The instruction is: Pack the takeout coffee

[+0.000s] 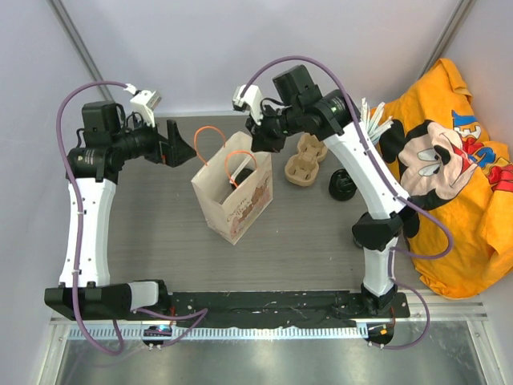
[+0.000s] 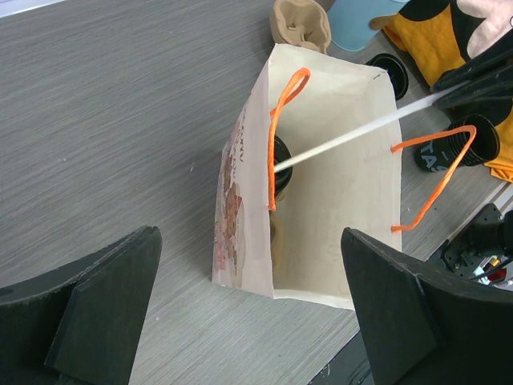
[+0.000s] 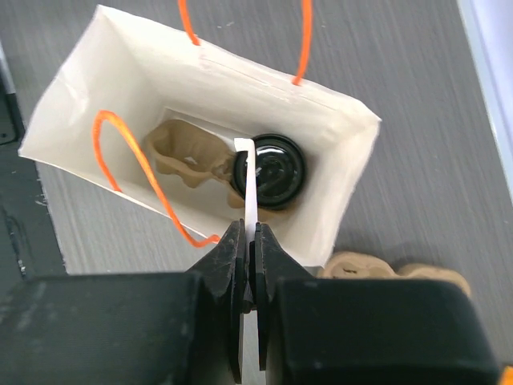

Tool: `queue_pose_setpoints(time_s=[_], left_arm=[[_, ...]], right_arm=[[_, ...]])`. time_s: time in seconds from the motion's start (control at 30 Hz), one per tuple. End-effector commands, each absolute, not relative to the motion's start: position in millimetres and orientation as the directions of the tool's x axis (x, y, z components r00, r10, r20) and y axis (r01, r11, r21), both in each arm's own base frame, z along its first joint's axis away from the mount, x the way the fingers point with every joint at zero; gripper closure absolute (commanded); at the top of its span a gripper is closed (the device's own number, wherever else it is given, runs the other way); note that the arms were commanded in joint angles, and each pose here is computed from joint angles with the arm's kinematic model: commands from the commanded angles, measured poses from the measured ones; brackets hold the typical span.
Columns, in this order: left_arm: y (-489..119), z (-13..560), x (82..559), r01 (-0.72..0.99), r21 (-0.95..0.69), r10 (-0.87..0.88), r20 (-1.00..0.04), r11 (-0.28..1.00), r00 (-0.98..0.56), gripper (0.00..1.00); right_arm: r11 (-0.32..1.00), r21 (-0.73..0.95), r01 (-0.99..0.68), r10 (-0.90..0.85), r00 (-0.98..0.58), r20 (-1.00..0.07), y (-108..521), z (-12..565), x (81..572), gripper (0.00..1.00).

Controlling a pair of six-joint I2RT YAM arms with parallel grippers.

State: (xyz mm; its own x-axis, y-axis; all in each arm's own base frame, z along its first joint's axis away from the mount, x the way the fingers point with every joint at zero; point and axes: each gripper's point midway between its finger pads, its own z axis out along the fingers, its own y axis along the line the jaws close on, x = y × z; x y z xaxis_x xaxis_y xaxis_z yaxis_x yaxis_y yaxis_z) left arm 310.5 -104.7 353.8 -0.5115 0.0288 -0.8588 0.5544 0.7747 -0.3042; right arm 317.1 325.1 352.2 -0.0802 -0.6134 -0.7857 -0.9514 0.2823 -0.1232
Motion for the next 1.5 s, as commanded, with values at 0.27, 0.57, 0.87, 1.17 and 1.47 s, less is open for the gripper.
queue_pose_setpoints(time_s=[0.27,0.57,0.87,1.17,1.47], left_arm=[[-105,368,307,0.582,-0.281,0.021,-0.889,0.763,-0.457,0.00],[-104,368,307,0.569,-0.308,-0.004,-0.881,0.763,-0.472,0.00],[-105,367,308,0.569,-0.316,-0.010,-0.880,0.760,-0.475,0.00],[-104,365,309,0.565,-0.321,-0.013,-0.877,0.760,-0.480,0.00],[-104,365,309,0.565,-0.326,-0.018,-0.876,0.758,-0.481,0.00]], right_arm=[[0.127,0.050,-0.991,-0.561,-0.113,-0.820,362,336,295,0.93],[0.089,0.110,-0.990,-0.580,-0.141,-0.803,374,312,297,0.90],[0.111,0.084,-0.990,-0.632,-0.135,-0.763,385,291,298,0.89],[0.100,-0.050,-0.994,-0.736,-0.040,-0.676,395,268,293,0.89],[0.082,-0.142,-0.986,-0.772,0.027,-0.635,398,266,292,0.84]])
